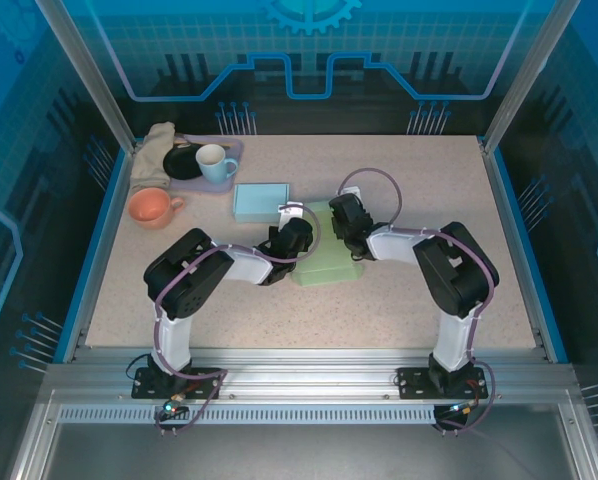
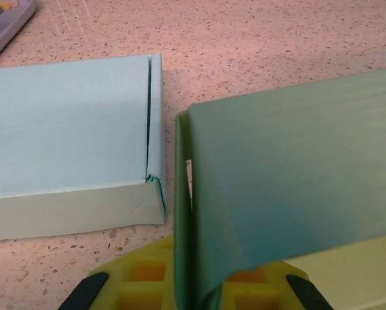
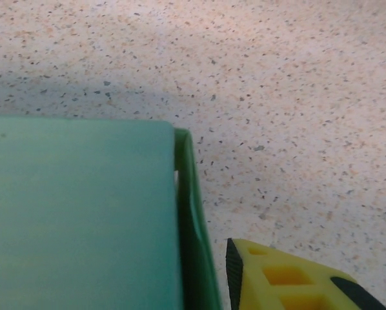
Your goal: Fold the paper box
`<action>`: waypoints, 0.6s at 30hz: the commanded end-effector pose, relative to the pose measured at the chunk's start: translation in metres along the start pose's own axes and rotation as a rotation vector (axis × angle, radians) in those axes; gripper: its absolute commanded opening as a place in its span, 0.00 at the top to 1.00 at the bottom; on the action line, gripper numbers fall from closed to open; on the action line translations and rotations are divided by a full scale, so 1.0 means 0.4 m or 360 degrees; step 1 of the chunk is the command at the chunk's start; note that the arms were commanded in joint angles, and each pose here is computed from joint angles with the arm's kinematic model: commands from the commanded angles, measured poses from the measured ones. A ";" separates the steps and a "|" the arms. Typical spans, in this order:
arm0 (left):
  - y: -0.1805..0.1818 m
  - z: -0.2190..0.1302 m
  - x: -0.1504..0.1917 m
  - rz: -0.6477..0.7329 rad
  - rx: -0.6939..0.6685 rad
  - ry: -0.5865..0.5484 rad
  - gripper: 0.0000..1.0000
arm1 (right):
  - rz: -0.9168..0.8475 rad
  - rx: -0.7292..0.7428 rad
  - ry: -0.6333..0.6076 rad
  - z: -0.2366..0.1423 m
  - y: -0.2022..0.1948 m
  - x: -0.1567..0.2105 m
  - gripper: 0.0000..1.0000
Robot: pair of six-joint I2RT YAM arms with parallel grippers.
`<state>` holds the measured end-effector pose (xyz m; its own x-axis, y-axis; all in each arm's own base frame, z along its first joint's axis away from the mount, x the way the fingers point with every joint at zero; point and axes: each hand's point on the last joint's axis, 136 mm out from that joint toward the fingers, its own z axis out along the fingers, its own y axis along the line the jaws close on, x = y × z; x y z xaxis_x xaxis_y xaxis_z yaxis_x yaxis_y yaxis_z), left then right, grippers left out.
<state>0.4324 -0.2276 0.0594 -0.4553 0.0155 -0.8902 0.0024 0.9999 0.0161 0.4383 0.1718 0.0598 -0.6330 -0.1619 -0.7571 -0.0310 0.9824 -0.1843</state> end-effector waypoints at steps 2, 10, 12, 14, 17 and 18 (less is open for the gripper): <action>0.056 0.012 0.058 0.0139 -0.0146 0.0120 0.92 | -0.0061 0.0320 -0.0051 0.006 -0.068 -0.003 0.68; 0.055 0.012 0.058 0.0140 -0.0147 0.0122 0.92 | 0.0028 0.0012 -0.0102 0.007 0.019 0.011 0.58; 0.057 0.013 0.061 0.0144 -0.0148 0.0127 0.92 | 0.0043 -0.0188 -0.0145 -0.006 0.064 0.005 0.57; 0.055 0.013 0.060 0.0145 -0.0146 0.0128 0.92 | 0.0030 -0.0346 -0.0167 -0.025 0.100 -0.004 0.55; 0.055 0.013 0.059 0.0144 -0.0147 0.0127 0.92 | 0.0019 -0.0492 -0.0194 -0.056 0.127 -0.016 0.53; 0.056 0.014 0.058 0.0140 -0.0150 0.0127 0.92 | 0.0024 -0.0525 -0.0213 -0.067 0.132 -0.026 0.52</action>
<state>0.4330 -0.2196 0.0580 -0.4611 0.0252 -0.8870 -0.0258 0.9988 0.0418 0.4154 0.2021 0.0336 -0.6177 -0.1871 -0.7638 -0.1871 0.9784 -0.0884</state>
